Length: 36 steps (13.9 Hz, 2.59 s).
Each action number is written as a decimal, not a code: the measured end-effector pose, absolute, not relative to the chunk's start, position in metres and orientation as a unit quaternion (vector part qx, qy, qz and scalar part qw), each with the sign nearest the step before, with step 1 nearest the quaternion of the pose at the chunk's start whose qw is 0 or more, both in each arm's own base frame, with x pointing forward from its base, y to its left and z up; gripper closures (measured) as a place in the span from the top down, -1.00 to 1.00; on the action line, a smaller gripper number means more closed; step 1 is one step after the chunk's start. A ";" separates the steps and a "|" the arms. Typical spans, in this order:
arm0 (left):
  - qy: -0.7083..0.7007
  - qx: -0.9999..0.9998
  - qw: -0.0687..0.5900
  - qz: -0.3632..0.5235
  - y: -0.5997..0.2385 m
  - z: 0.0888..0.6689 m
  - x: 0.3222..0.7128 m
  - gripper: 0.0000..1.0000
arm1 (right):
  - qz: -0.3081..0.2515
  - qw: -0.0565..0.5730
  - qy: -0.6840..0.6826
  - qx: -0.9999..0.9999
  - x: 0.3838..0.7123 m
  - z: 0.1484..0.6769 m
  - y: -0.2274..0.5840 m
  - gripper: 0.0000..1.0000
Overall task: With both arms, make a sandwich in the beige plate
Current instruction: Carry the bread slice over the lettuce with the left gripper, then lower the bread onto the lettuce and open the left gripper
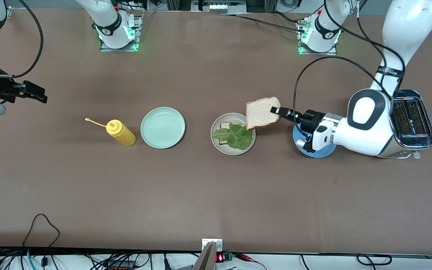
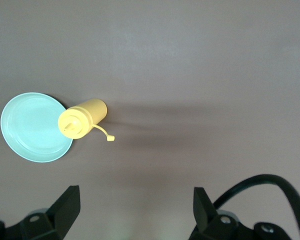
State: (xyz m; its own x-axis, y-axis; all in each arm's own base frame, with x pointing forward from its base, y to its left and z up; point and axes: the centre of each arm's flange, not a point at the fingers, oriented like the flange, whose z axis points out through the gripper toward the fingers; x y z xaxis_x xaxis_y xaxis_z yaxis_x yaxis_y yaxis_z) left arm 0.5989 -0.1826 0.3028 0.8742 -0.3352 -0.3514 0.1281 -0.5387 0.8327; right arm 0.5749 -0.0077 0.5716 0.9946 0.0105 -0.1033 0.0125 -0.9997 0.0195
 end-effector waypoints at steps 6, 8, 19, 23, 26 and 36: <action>-0.047 0.828 0.505 -0.239 -0.209 0.242 0.599 -0.81 | -0.062 0.010 0.001 0.998 0.572 0.570 -0.013 1.00; -0.042 0.837 0.498 -0.224 -0.222 0.235 0.600 -0.81 | -0.065 0.010 0.001 0.998 0.569 0.570 -0.013 1.00; -0.049 0.816 0.546 -0.183 -0.247 0.190 0.600 -0.81 | -0.068 0.009 0.001 0.998 0.564 0.569 -0.013 1.00; -0.053 0.815 0.546 -0.185 -0.251 0.182 0.597 -0.81 | -0.068 0.009 0.004 0.998 0.564 0.569 -0.009 1.00; -0.047 0.812 0.548 -0.194 -0.249 0.160 0.592 -0.81 | -0.068 0.009 0.005 0.998 0.564 0.569 -0.009 1.00; -0.050 0.810 0.555 -0.183 -0.242 0.131 0.597 -0.81 | -0.069 0.009 0.001 0.998 0.563 0.569 -0.013 1.00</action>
State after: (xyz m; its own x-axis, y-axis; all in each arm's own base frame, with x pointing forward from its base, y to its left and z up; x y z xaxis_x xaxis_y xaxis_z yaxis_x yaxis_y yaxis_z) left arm 0.5967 -0.2425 0.1309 0.9278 -0.2841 -0.2416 0.1226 -0.3795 0.9170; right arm 0.5635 -0.0129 0.5687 0.9905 0.0010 -0.1375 0.0034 -0.9998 0.0175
